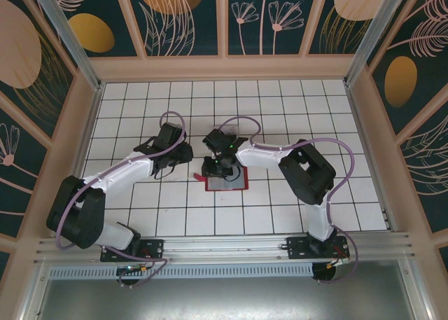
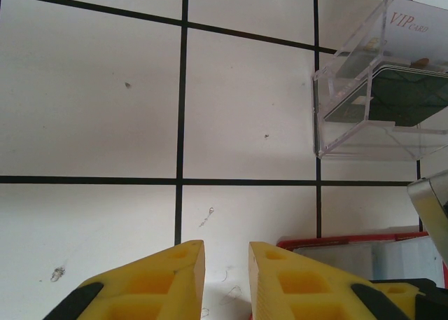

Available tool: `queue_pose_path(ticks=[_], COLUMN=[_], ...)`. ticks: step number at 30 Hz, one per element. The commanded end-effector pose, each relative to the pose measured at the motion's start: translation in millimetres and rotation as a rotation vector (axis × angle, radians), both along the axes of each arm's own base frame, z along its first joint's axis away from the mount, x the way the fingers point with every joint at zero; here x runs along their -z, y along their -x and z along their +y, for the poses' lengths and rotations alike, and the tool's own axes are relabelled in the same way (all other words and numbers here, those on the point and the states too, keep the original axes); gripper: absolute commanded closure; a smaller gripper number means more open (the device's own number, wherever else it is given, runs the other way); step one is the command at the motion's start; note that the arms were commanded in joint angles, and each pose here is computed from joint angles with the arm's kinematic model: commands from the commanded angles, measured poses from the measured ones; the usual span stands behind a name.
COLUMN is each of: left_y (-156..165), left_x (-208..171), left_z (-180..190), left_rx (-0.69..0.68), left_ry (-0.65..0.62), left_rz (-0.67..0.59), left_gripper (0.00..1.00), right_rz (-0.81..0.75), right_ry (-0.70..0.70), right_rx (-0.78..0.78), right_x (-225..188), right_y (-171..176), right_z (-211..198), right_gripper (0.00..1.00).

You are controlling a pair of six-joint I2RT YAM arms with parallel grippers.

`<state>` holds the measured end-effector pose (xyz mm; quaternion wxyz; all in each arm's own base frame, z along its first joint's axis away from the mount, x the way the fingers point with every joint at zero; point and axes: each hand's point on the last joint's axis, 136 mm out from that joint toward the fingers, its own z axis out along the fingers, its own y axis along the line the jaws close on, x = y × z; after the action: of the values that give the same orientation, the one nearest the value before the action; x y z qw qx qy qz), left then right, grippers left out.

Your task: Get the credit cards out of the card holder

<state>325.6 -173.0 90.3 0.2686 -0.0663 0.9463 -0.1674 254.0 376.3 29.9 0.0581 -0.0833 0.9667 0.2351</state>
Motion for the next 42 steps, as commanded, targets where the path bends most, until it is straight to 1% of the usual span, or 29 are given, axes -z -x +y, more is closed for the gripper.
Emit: queue_pose_path(ticks=[1,14,18,24,32,37,42], left_y=[3.1,1.1,-0.1,-1.7,-3.8,-4.8,-4.3], left_x=[3.2,2.6,1.1,0.9,-1.1,-1.8,-2.8], left_z=[3.4,0.3,0.3,-2.8,-4.3,-5.4,-7.5], left_rx=[0.013,0.023,0.022,0.03,0.032,0.035,0.042], left_ry=[-0.014,-0.007,-0.008,0.0,0.002,0.006,0.016], left_rz=[0.01,0.009,0.004,0.009,0.007,0.006,0.005], left_gripper=[0.75,0.74,0.74,0.74,0.74,0.74,0.73], right_rz=[0.016,-0.046,-0.081,-0.109,-0.143,-0.164,-0.17], right_ry=[0.11,0.279,0.341,0.414,0.489,0.533,0.567], right_rx=[0.03,0.05,0.05,0.05,0.058,0.067,0.077], right_x=[8.0,3.5,-3.3,-7.6,-13.6,-17.1,-16.3], right_y=[7.6,5.2,2.8,1.1,-3.1,-5.4,-4.5], right_z=[-18.7,-42.6,-49.5,-60.2,-72.7,-81.1,-90.5], right_gripper=[0.68,0.62,0.56,0.51,0.48,0.43,0.41])
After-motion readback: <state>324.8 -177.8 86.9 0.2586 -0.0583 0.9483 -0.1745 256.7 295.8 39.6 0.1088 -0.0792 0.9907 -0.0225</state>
